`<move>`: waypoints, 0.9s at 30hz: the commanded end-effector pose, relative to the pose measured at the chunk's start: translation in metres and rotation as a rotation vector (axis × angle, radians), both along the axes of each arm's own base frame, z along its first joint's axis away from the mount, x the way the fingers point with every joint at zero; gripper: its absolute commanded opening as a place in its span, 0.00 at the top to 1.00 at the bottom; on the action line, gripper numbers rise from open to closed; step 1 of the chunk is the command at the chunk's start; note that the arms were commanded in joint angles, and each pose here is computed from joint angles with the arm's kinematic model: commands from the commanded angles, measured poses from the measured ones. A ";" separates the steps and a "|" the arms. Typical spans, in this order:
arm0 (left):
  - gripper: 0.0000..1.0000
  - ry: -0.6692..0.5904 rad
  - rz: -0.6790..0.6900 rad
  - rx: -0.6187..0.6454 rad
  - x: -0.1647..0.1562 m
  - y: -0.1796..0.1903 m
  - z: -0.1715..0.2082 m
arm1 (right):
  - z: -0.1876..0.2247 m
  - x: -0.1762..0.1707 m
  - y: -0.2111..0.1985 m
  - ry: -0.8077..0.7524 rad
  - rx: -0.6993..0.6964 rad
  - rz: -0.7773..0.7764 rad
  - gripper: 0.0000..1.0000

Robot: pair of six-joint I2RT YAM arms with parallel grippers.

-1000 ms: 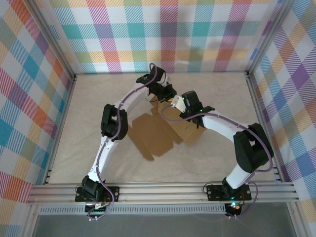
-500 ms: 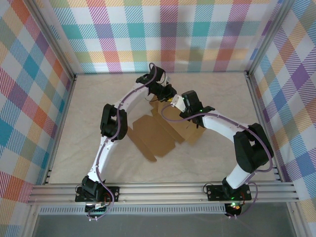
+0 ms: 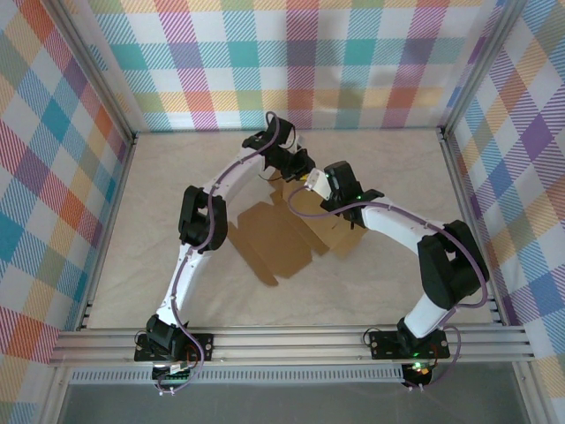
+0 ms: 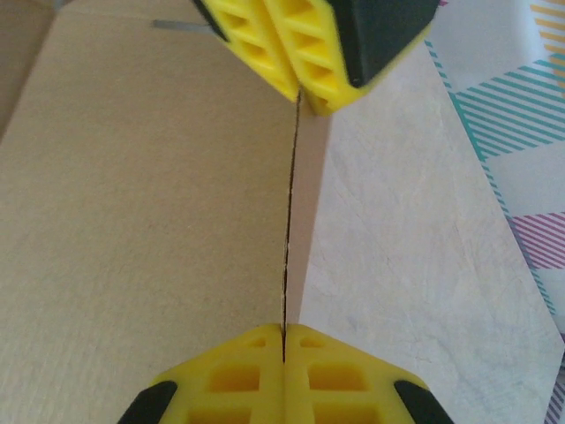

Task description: Fold the paper box

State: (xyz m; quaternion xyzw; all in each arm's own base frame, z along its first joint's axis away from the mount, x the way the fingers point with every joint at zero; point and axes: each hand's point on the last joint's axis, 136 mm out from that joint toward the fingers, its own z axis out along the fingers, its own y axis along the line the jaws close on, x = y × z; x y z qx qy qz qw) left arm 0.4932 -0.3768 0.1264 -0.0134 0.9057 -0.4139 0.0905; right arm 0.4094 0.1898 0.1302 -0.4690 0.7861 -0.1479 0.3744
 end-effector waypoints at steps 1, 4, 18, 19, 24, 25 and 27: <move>0.85 -0.052 -0.030 -0.030 -0.007 -0.001 0.035 | 0.010 0.005 0.004 -0.030 -0.004 0.017 1.00; 0.49 -0.075 -0.029 -0.009 -0.008 0.004 0.038 | 0.012 0.007 0.003 -0.045 -0.013 0.010 1.00; 0.00 -0.356 0.071 0.180 -0.004 0.089 0.067 | 0.024 0.012 -0.004 -0.061 -0.028 -0.005 1.00; 0.00 -0.395 0.079 0.198 -0.001 0.097 0.067 | 0.025 0.013 -0.005 -0.064 -0.026 -0.007 1.00; 0.00 -0.438 0.136 0.232 0.009 0.137 0.052 | 0.028 0.005 -0.005 -0.018 0.001 -0.004 1.00; 0.00 -0.438 0.145 0.233 0.010 0.144 0.049 | 0.029 0.001 -0.005 0.014 0.023 -0.006 1.00; 0.00 -0.452 0.155 0.237 0.013 0.153 0.046 | 0.035 -0.001 -0.005 0.025 0.051 -0.009 1.00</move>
